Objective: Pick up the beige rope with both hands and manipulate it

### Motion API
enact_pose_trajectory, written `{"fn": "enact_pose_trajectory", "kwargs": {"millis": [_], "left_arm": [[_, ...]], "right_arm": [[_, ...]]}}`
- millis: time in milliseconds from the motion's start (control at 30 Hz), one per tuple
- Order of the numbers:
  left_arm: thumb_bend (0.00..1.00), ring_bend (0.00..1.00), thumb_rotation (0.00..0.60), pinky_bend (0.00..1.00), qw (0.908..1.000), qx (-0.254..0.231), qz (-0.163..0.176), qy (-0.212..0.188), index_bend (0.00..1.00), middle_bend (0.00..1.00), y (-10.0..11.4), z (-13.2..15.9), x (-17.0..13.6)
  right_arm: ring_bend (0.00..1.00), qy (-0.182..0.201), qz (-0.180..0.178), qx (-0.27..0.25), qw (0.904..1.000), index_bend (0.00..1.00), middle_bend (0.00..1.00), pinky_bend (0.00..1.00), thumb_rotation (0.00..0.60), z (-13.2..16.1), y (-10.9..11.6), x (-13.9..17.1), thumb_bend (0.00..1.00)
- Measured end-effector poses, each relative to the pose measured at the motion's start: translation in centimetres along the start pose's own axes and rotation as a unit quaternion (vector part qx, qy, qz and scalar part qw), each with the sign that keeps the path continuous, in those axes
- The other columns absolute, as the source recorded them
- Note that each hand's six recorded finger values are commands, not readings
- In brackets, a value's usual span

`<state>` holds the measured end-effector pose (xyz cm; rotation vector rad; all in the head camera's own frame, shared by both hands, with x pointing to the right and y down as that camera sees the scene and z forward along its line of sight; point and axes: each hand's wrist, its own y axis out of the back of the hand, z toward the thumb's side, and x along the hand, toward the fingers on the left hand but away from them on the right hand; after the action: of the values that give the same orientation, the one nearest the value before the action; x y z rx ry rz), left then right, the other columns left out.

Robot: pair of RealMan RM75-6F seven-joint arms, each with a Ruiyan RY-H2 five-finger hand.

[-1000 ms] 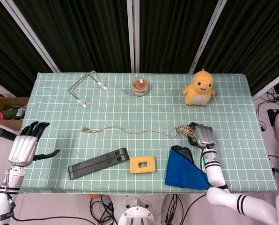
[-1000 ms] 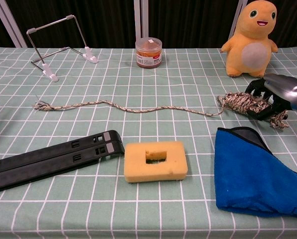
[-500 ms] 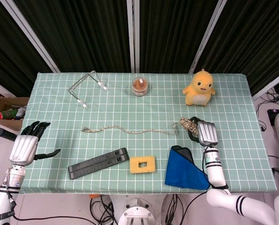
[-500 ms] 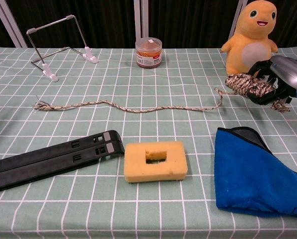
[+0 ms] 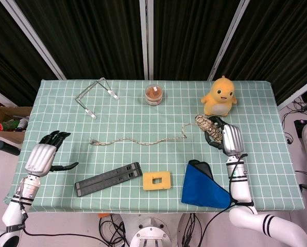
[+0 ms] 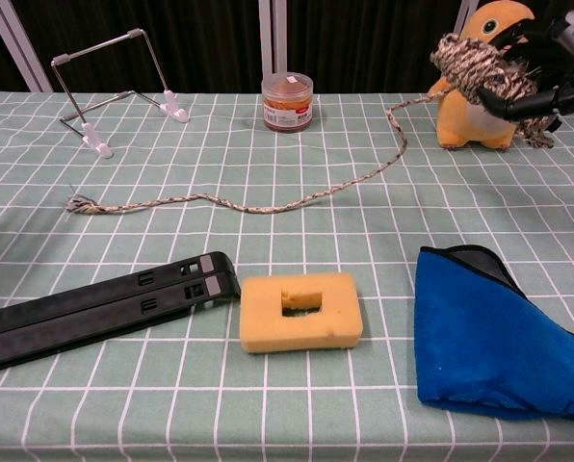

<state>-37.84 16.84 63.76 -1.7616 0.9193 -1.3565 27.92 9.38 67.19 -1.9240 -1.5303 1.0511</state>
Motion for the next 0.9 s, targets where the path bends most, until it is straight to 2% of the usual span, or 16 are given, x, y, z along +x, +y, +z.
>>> {"fn": "enact_pose_trajectory", "kwargs": {"millis": [100, 267, 300, 333, 400, 467, 500, 733, 900], "left_arm": [[0.07, 0.12, 0.351, 0.23, 0.9999, -0.002, -0.015, -0.006, 0.16, 0.17, -1.0, 0.5, 1.0], [0.12, 0.14, 0.371, 0.26, 0.9993, -0.003, -0.037, -0.002, 0.17, 0.18, -2.9, 0.7, 3.0], [0.13, 0.14, 0.391, 0.26, 0.9993, -0.001, -0.037, 0.000, 0.18, 0.19, -3.2, 0.7, 3.5], [0.13, 0.15, 0.415, 0.26, 0.9994, 0.001, -0.036, 0.001, 0.18, 0.19, -3.4, 0.7, 3.9], [0.15, 0.16, 0.515, 0.27, 0.9995, 0.006, -0.030, 0.003, 0.20, 0.20, -4.0, 0.8, 5.0], [0.17, 0.17, 0.586, 0.28, 0.9996, 0.010, -0.024, 0.006, 0.21, 0.22, -4.5, 1.0, 6.1], [0.18, 0.19, 0.600, 0.28, 0.9996, 0.013, -0.023, 0.010, 0.22, 0.24, -4.8, 1.2, 6.8], [0.22, 0.23, 0.600, 0.32, 0.9980, 0.018, -0.059, 0.014, 0.30, 0.30, -6.7, 2.4, 9.9], [0.24, 0.26, 0.600, 0.34, 0.9975, 0.006, -0.071, 0.004, 0.36, 0.33, -7.5, 3.4, 10.8]], "right_arm": [[0.62, 0.003, -0.002, -0.045, 0.9990, 0.88, 0.69, 0.76, 0.600, 1.2, 0.6, -0.1, 0.60], [0.61, 0.001, 0.010, -0.076, 0.9970, 0.87, 0.69, 0.76, 0.600, 2.3, 1.2, -0.1, 0.60], [0.61, 0.000, 0.012, -0.077, 0.9970, 0.87, 0.69, 0.76, 0.600, 2.3, 1.2, 0.0, 0.60], [0.61, -0.001, 0.015, -0.076, 0.9970, 0.87, 0.69, 0.76, 0.600, 2.3, 1.2, 0.1, 0.60], [0.61, -0.003, 0.017, -0.077, 0.9969, 0.87, 0.69, 0.76, 0.600, 2.3, 1.1, 0.2, 0.60], [0.61, -0.003, 0.017, -0.076, 0.9969, 0.87, 0.69, 0.76, 0.600, 2.3, 1.0, 0.3, 0.60], [0.61, -0.003, 0.017, -0.076, 0.9970, 0.87, 0.69, 0.76, 0.600, 2.3, 1.0, 0.3, 0.60], [0.61, 0.004, 0.009, -0.075, 0.9971, 0.87, 0.69, 0.76, 0.600, 2.7, 1.5, 0.3, 0.60], [0.61, -0.001, 0.006, -0.074, 0.9973, 0.87, 0.69, 0.76, 0.600, 2.4, 1.7, 0.4, 0.60]]}}
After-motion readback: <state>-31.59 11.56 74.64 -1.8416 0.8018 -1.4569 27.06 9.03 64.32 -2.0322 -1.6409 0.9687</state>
